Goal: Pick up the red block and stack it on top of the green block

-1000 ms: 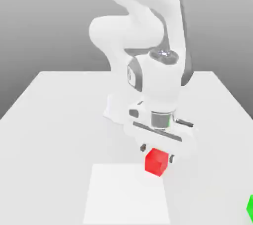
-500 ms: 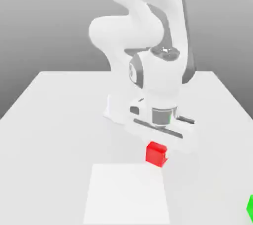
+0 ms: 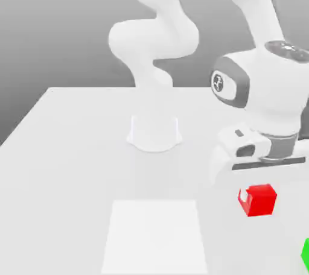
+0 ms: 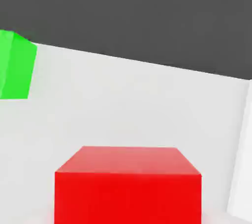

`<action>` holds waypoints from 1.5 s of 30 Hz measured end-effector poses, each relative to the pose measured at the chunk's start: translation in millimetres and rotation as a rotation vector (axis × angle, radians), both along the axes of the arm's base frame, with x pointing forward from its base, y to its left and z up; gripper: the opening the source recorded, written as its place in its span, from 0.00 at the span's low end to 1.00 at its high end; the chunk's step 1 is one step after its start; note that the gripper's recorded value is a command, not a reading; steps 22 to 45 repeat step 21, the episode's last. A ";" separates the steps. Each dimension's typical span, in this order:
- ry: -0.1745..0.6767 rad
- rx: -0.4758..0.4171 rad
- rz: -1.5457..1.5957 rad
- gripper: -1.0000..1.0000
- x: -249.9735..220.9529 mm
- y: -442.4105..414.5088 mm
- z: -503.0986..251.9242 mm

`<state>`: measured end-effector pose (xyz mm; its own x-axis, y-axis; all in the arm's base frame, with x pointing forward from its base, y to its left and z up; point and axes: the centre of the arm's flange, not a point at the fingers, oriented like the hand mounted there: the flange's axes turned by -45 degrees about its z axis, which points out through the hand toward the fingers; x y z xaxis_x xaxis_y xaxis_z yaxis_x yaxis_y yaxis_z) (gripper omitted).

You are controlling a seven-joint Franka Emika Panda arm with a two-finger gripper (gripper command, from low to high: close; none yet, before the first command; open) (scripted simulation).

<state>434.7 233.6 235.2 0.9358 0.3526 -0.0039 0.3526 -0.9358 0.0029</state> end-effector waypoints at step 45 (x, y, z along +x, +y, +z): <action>-0.002 0.005 0.488 1.00 38.9 90.3 -5.3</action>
